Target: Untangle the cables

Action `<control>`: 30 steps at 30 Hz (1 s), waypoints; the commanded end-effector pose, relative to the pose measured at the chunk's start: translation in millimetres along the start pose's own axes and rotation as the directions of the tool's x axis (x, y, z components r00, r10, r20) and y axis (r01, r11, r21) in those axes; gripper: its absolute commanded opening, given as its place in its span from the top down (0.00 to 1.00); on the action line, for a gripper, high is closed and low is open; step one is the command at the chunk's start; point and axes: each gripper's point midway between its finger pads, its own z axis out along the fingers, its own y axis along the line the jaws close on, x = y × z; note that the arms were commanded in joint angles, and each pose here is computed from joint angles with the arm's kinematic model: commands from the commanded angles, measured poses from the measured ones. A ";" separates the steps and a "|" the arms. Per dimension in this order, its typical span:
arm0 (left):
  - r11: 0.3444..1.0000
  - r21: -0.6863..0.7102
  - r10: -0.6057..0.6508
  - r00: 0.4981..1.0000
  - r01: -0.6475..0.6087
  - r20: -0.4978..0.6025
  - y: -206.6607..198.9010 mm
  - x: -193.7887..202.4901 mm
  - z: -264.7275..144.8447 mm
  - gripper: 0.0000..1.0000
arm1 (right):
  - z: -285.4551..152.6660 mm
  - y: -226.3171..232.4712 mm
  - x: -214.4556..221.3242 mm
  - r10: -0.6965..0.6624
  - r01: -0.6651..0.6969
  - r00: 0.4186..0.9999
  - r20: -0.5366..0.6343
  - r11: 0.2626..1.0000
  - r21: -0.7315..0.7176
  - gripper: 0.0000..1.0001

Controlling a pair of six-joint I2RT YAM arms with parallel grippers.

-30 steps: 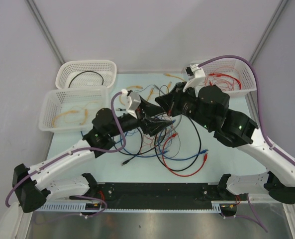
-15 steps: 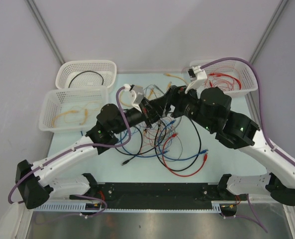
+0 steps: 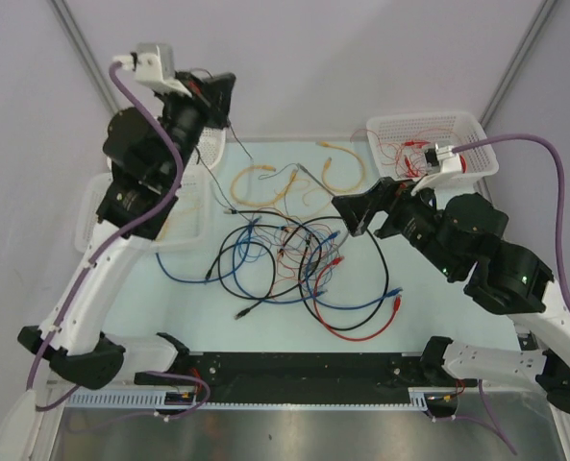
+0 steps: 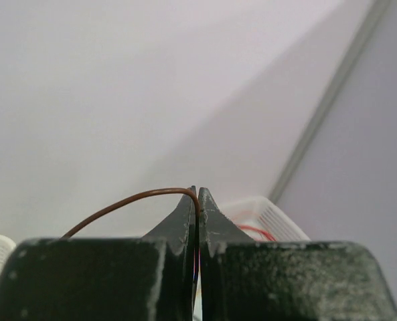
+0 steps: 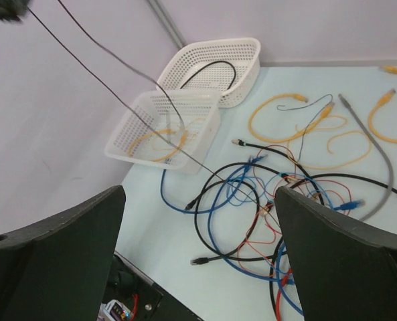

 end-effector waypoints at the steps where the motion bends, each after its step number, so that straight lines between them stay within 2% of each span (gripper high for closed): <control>1: 0.971 -0.238 0.032 0.994 -0.007 0.101 39.3 -52.4 22.3 1.00 | 0.3 -22.4 18.3 -0.021 0.022 1.000 -0.016 0.997 0.075 0.00; 2: 0.944 -0.329 0.047 0.994 -0.013 0.095 58.2 -41.2 39.9 1.00 | 0.2 -23.5 23.7 -0.017 0.019 0.999 -0.029 0.997 0.072 0.00; 4: 0.914 -0.405 0.089 0.980 -0.010 0.176 70.3 -70.5 50.0 1.00 | 3.4 -29.0 43.9 -0.008 0.014 0.997 -0.074 0.997 0.082 0.00; 5: 0.868 -0.496 0.110 0.971 0.010 0.211 86.2 -77.8 50.3 1.00 | 4.2 -29.0 51.9 -0.007 0.014 0.995 -0.097 0.997 0.073 0.00; 6: 0.843 -0.538 0.144 0.967 -0.008 0.211 96.3 -67.1 69.2 1.00 | 4.1 -30.3 56.6 -0.005 0.013 0.994 -0.107 0.997 0.072 0.00; 7: 0.823 -0.567 0.159 0.950 0.024 0.270 99.1 -85.9 68.6 1.00 | 4.3 -31.7 61.4 -0.001 0.010 0.993 -0.119 0.997 0.075 0.00; 9: 0.771 -0.636 0.231 0.919 0.029 0.321 113.5 -86.7 84.7 1.00 | 3.6 -38.0 75.3 -0.006 0.019 0.989 -0.149 0.996 0.082 0.00; 11: 0.748 -0.658 0.289 0.851 0.085 0.439 114.8 -119.0 83.1 1.00 | 3.8 -42.4 88.9 -0.012 0.027 0.984 -0.178 0.996 0.081 0.00; 12: 0.707 -0.706 0.360 0.837 0.043 0.412 121.7 -123.3 82.1 1.00 | 3.4 -44.3 92.4 -0.016 0.031 0.983 -0.183 0.996 0.080 0.00; 15: 0.715 -0.692 0.405 0.748 0.099 0.526 131.3 -145.1 87.6 1.00 | 2.3 -51.2 104.8 -0.028 0.044 0.979 -0.202 0.996 0.078 0.00; 17: 0.721 -0.683 0.406 0.725 0.121 0.556 146.4 -146.3 88.4 1.00 | 2.0 -56.3 108.2 -0.046 0.063 0.978 -0.205 0.995 0.076 0.00; 18: 0.745 -0.649 0.370 0.714 0.155 0.595 148.2 -147.6 89.5 1.00 | 1.9 -61.1 113.5 -0.052 0.072 0.975 -0.214 0.994 0.083 0.00; 19: 0.756 -0.641 0.368 0.722 0.135 0.586 153.2 -138.4 97.1 1.00 | 2.3 -63.9 114.8 -0.059 0.079 0.975 -0.214 0.993 0.087 0.00; 21: 0.760 -0.631 0.362 0.706 0.155 0.609 165.1 -136.6 100.5 1.00 | 2.3 -73.1 117.6 -0.071 0.095 0.973 -0.220 0.991 0.097 0.00; 22: 0.774 -0.615 0.369 0.683 0.150 0.631 162.3 -148.0 98.1 1.00 | 2.6 -75.8 117.4 -0.070 0.094 0.973 -0.220 0.991 0.100 0.00; 26: 0.769 -0.625 0.408 0.648 0.136 0.643 185.7 -156.1 97.8 1.00 | 2.7 -86.3 122.8 -0.057 0.081 0.971 -0.230 0.992 0.095 0.00; 28: 0.761 -0.632 0.411 0.644 0.147 0.645 197.4 -159.4 94.6 1.00 | 4.3 -96.1 125.9 -0.042 0.070 0.972 -0.232 0.991 0.113 0.00; 29: 0.748 -0.648 0.418 0.660 0.140 0.624 205.5 -157.4 94.9 1.00 | 4.3 -96.1 128.0 -0.039 0.065 0.970 -0.241 0.993 0.103 0.00; 30: 0.752 -0.643 0.414 0.657 0.144 0.630 200.9 -165.6 89.0 1.00 | 4.5 -98.8 129.5 -0.035 0.062 0.969 -0.243 0.992 0.106 0.00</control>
